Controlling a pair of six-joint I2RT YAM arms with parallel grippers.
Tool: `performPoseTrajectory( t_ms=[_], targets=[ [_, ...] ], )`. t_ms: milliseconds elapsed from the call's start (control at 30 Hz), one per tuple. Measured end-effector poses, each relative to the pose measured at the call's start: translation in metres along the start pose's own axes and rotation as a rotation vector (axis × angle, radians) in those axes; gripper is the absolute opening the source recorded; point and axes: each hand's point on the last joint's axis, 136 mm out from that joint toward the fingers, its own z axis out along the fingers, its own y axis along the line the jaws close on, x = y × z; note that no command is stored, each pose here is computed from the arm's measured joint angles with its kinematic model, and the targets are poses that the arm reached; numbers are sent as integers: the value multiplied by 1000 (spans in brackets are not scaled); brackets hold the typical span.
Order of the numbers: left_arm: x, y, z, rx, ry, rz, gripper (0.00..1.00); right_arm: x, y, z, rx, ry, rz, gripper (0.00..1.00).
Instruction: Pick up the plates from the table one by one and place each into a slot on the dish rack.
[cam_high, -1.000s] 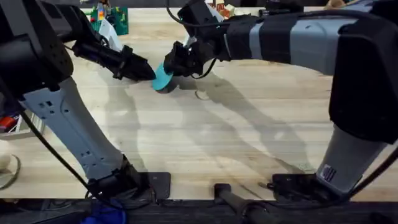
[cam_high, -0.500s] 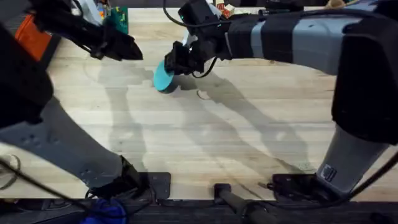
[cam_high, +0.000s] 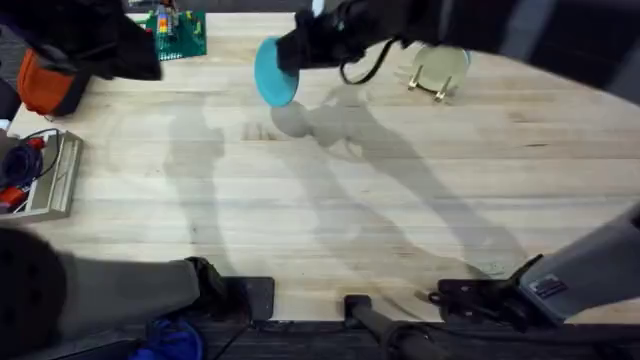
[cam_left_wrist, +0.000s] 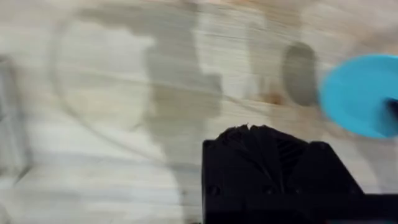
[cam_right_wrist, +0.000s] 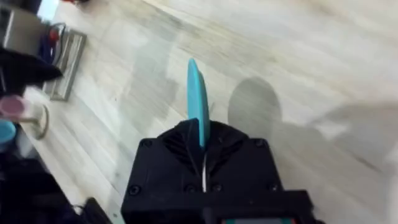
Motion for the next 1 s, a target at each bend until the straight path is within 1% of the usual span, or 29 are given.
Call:
performPoseTrajectory(
  t_ms=[33,67,200,333,367,433,500,567,600,633,667,700,733,767,800,1000],
  targets=[
    [4,10,-23,-93,-57,-32,41,-12,3,-27,4,-40,-109,32],
    [5,12,-28,-113,-71,-38,41,-16,3,-35,7,-56,-142,32],
    [11,16,-40,-153,-91,-58,41,-34,2,-71,26,-129,-270,32],
    [15,18,-40,-167,-74,-69,41,-46,-3,-102,57,-180,-359,31],
    [15,18,-40,-168,-73,-70,54,-47,-4,-109,67,-186,-382,31],
    [15,18,-40,-170,-72,-72,178,-47,-7,-121,85,-188,-425,31],
    [16,19,-40,-173,-69,-74,484,-46,-11,-132,104,-187,-459,32],
    [16,20,-40,-176,-69,-77,760,-46,-15,-141,120,-189,-487,32],
    [16,20,-40,-178,-70,-79,931,-47,-18,-145,130,-192,-498,32],
    [16,20,-40,-179,-70,-82,971,-48,-21,-150,140,-199,-506,32],
    [16,20,-40,-179,-70,-82,988,-50,-25,-154,151,-205,-511,32],
    [16,20,-40,-182,-70,-82,993,-52,-30,-157,163,-211,-513,32],
    [16,21,-40,-182,-70,-82,995,-57,-43,-165,192,-222,-510,32],
    [16,21,-40,-182,-70,-82,995,-58,-47,-167,202,-225,-507,32],
    [16,21,-40,-182,-70,-82,995,-61,-59,-173,227,-230,-506,32],
    [16,21,-40,-182,-70,-82,995,-66,-72,-188,273,-246,-548,32]
  ],
)
